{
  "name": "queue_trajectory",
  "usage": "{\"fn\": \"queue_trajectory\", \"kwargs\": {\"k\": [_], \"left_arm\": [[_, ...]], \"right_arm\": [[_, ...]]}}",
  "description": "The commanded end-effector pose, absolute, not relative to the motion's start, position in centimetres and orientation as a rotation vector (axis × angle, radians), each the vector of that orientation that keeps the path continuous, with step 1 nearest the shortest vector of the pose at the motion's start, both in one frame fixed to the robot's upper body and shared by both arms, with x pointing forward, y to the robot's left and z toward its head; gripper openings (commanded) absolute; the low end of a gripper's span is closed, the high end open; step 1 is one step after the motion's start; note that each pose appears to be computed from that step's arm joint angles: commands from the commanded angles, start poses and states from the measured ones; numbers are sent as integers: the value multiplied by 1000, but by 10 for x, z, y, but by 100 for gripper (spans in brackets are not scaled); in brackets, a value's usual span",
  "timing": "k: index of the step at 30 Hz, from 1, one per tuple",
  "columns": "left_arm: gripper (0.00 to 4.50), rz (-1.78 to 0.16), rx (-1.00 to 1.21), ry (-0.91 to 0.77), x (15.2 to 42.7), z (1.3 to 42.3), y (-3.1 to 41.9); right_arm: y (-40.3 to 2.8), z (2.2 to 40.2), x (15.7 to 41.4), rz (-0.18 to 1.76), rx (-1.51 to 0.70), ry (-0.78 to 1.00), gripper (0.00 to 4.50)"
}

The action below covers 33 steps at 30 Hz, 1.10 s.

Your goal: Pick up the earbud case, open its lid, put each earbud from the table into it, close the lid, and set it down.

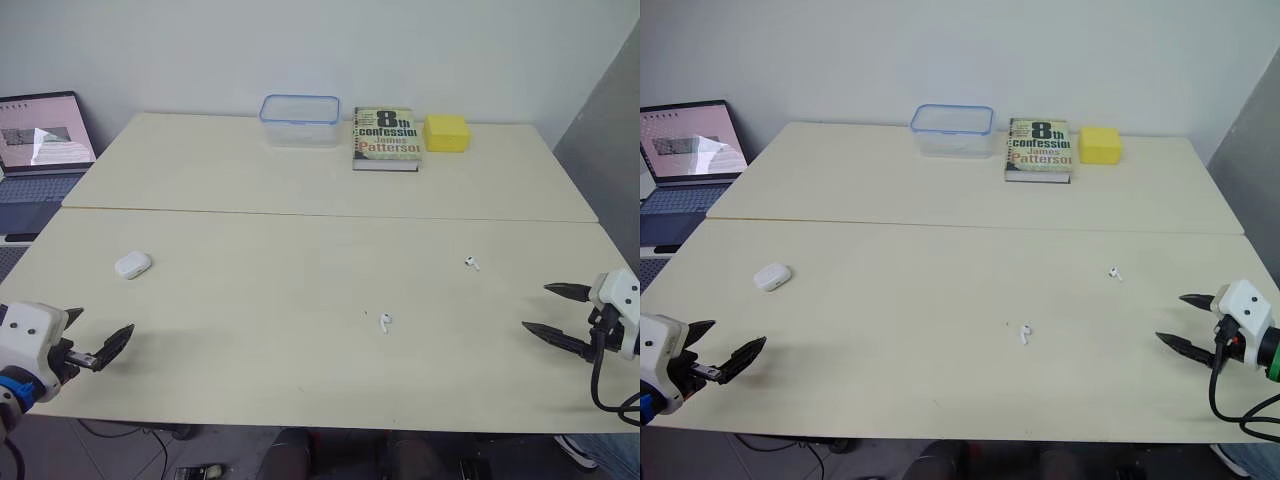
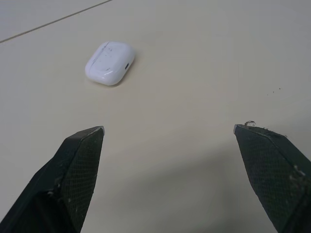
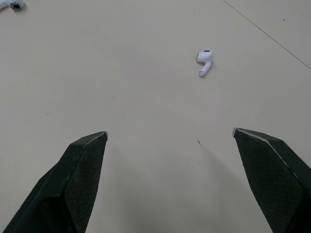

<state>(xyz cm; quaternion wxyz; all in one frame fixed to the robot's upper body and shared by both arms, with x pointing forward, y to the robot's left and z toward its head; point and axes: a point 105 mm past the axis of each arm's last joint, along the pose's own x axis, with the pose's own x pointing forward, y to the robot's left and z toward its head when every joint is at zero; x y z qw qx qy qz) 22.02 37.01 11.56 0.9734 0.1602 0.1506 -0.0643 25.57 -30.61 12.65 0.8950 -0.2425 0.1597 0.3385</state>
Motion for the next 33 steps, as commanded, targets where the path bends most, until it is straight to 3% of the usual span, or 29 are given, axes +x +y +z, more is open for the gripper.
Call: {"fn": "queue_trajectory", "kwargs": {"k": [1, 18, 33], "left_arm": [[450, -144, 378, 261, 223, 130, 370], [450, -337, 339, 230, 221, 138, 353], [450, -230, 204, 144, 223, 138, 352]], "right_arm": [[-311, 135, 255, 675, -519, 300, 434], [-317, 139, 251, 646, -460, 292, 434], [-313, 144, 250, 666, -460, 273, 434]]}}
